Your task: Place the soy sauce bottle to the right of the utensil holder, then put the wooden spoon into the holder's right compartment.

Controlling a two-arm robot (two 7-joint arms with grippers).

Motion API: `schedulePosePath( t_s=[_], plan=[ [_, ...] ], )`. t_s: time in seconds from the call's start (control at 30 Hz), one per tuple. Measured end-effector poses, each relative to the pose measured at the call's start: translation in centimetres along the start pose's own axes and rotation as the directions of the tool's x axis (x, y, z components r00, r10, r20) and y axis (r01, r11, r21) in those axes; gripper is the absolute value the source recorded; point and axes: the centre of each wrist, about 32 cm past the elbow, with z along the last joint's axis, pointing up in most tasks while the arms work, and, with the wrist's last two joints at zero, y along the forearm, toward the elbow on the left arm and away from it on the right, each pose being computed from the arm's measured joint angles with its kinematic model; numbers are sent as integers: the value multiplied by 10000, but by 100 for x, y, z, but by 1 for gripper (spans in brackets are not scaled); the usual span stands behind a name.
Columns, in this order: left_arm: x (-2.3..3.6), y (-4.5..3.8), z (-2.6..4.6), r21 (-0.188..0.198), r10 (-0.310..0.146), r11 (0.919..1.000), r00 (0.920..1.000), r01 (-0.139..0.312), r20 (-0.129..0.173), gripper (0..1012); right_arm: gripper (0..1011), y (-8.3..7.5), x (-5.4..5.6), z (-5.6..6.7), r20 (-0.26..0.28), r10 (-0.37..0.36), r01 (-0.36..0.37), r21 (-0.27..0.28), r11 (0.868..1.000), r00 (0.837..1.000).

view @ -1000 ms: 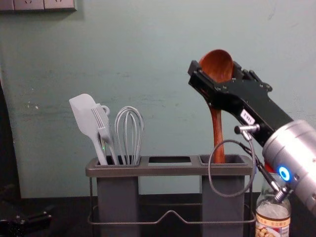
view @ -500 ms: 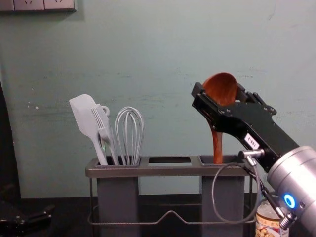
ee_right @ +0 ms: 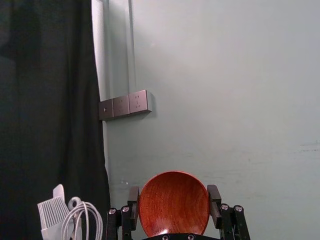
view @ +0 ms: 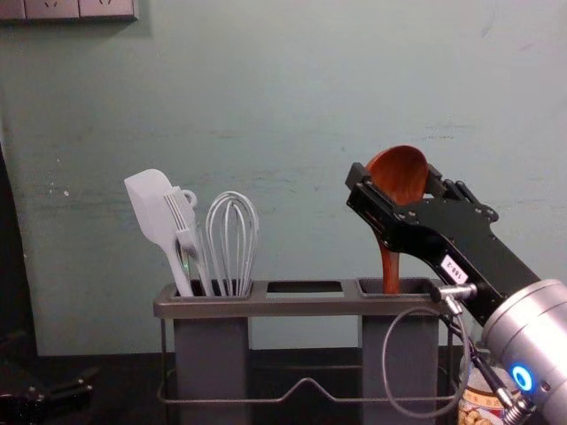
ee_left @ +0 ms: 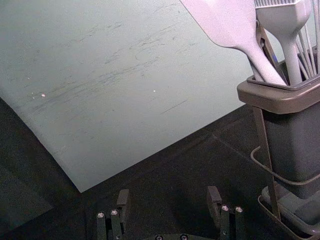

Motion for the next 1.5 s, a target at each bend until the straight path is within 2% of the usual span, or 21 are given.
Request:
schedulePosePath(
  t_s=[0.3, 0.5, 0.63, 0.83, 1.13, 1.37, 1.5],
  plan=[
    [0, 0, 0, 1, -1, 10000, 10000, 1, 0, 1000, 840, -5, 3, -17, -7, -7, 7, 3, 10000, 10000],
    [0, 0, 0, 1, 0, 10000, 10000, 0, -1, 1000, 984, 0, 10, -12, 0, -13, 13, 38, 10000, 10000],
    [0, 0, 0, 1, -1, 10000, 10000, 1, 0, 1000, 1004, 33, 14, 30, 7, -5, 5, 215, 9998, 10000],
    [0, 0, 0, 1, 0, 10000, 10000, 0, 0, 1000, 1004, 130, 28, 182, 122, 37, -46, 770, 9970, 9999],
    [0, 0, 0, 1, -1, 10000, 10000, 1, 0, 1000, 1004, 244, 52, 474, 395, 169, -230, 1610, 9867, 9991],
    [0, 0, 0, 1, 0, 10000, 10000, 0, 0, 1000, 1004, 243, 88, 680, 624, 389, -506, 1977, 9790, 9973],
    [0, 0, 0, 0, 0, 10000, 10000, 0, 0, 1000, 1004, 214, 153, 778, 823, 422, -584, 2060, 9768, 9957]
  ],
)
